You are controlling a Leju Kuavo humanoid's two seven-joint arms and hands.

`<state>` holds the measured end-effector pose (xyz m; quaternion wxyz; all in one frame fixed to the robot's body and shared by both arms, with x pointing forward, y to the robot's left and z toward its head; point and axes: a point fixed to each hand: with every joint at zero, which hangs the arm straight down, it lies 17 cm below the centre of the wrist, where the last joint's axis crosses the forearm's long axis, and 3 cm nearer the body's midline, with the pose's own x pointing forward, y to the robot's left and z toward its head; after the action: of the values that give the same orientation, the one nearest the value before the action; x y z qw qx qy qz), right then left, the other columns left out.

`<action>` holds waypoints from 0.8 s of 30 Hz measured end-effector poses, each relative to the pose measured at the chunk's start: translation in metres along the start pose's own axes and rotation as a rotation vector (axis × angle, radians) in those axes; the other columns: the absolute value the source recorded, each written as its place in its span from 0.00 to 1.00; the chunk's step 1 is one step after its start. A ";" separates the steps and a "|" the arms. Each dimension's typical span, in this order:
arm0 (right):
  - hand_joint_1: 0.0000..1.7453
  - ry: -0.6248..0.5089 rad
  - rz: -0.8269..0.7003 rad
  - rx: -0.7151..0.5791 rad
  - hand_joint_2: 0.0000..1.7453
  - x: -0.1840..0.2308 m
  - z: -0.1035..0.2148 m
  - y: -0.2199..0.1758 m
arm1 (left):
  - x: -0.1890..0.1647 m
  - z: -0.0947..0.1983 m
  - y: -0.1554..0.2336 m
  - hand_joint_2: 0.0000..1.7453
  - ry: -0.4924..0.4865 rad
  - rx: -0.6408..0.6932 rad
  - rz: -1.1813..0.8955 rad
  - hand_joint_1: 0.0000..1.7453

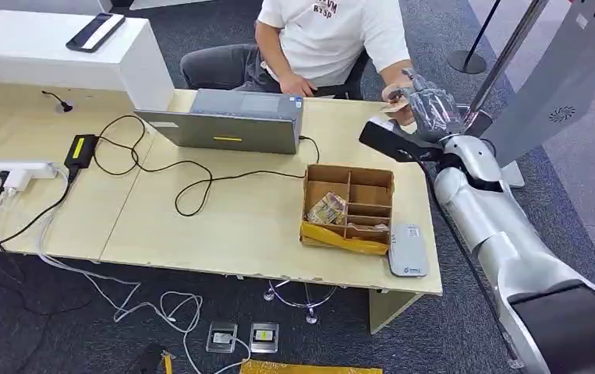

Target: Pass the card to the sensor for recognition and then transmit it.

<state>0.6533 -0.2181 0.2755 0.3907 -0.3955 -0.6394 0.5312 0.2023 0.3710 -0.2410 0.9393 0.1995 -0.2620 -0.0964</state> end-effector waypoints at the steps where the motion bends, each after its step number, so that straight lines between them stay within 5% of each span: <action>1: 0.00 0.009 -0.001 -0.002 1.00 -0.002 0.001 0.001 | 0.000 0.000 0.000 1.00 0.000 -0.001 -0.002 0.00; 15: 0.00 -0.036 -0.269 -0.158 1.00 0.008 -0.002 -0.032 | -0.001 0.000 0.001 1.00 0.001 0.009 -0.008 0.00; 21: 0.00 -0.080 -0.721 -0.093 1.00 0.038 0.007 -0.026 | -0.007 0.002 0.001 1.00 0.011 0.009 0.005 0.00; 24: 0.00 -0.105 -0.826 -0.059 1.00 0.054 0.024 -0.015 | -0.010 0.002 0.000 1.00 0.018 0.009 0.010 0.00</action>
<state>0.6092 -0.1796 0.2917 0.5264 -0.0892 -0.7782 0.3307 0.1921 0.3733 -0.2437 0.9412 0.2031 -0.2548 -0.0889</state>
